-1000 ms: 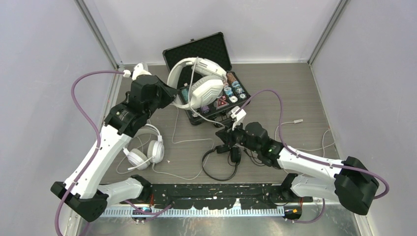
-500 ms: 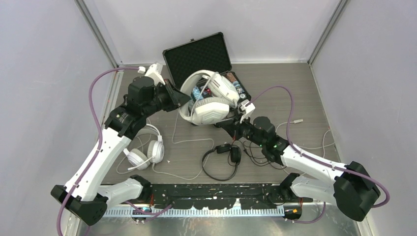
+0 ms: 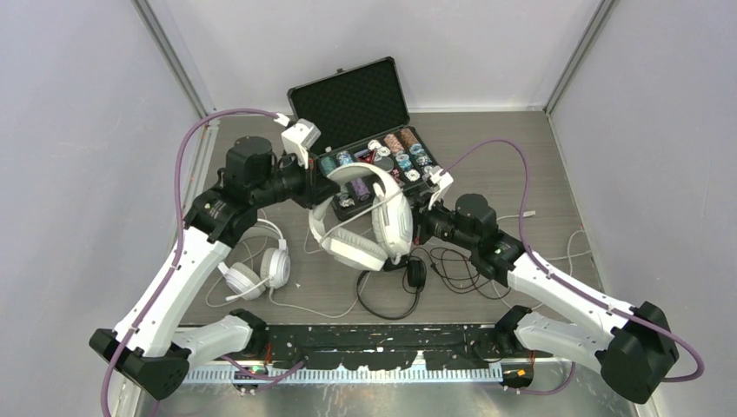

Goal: Wrap the headphones
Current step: Wrap the headphones cable around the headphones.

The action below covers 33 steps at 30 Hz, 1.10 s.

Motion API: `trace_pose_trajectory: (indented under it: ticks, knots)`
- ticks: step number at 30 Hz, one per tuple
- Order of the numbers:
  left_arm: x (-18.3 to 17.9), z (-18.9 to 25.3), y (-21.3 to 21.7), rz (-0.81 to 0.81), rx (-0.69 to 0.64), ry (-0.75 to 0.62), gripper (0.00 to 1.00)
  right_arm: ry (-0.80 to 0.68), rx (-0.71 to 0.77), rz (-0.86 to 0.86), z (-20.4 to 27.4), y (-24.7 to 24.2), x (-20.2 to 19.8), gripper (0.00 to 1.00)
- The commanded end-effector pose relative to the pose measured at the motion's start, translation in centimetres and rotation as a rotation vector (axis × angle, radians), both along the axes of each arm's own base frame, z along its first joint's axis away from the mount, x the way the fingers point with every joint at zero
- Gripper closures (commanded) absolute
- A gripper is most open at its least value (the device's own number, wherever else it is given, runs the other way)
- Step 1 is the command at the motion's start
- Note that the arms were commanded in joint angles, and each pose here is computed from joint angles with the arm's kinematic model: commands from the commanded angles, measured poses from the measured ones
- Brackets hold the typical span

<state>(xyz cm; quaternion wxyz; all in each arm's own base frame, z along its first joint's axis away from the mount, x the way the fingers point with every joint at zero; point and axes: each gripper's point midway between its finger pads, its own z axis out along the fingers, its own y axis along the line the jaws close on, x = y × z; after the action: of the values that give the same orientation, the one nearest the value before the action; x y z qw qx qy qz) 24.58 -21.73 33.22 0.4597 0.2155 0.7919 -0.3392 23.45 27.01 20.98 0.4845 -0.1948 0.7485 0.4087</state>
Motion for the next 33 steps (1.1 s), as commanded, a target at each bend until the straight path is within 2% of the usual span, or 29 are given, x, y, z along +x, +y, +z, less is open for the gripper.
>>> trace_pose_trajectory:
  ticks: [1, 7, 12, 19, 25, 29, 33]
  knots:
    - [-0.8, 1.8, 1.2, -0.115, 0.129, -0.241, 1.0, 0.074, 0.028, 0.015, 2.8, -0.3, -0.8, 1.0]
    - [-0.3, -0.8, 2.1, -0.208, 0.3, -0.363, 1.0, 0.2, -0.033, 0.064, 2.8, -0.2, -2.2, 1.0]
    - [1.3, -2.1, 3.0, -0.175, 0.394, -0.417, 1.0, 0.292, -0.036, 0.095, 3.3, 0.1, -3.4, 1.0]
    - [2.6, -3.5, 4.2, -0.176, 0.522, -0.45, 1.0, 0.326, -0.055, 0.097, 3.6, -0.6, -4.3, 0.97]
    - [3.0, -3.5, 3.6, -0.208, 0.527, -0.472, 1.0, 0.345, -0.03, 0.154, 3.9, 0.1, -5.0, 0.96]
    - [4.0, -3.3, 4.2, -0.158, 0.561, -0.508, 1.0, 0.365, -0.009, 0.165, 4.5, 0.4, -5.2, 0.99]
    - [4.5, -3.2, 4.7, -0.128, 0.582, -0.525, 1.0, 0.365, 0.02, 0.156, 5.6, 0.4, -5.2, 0.92]
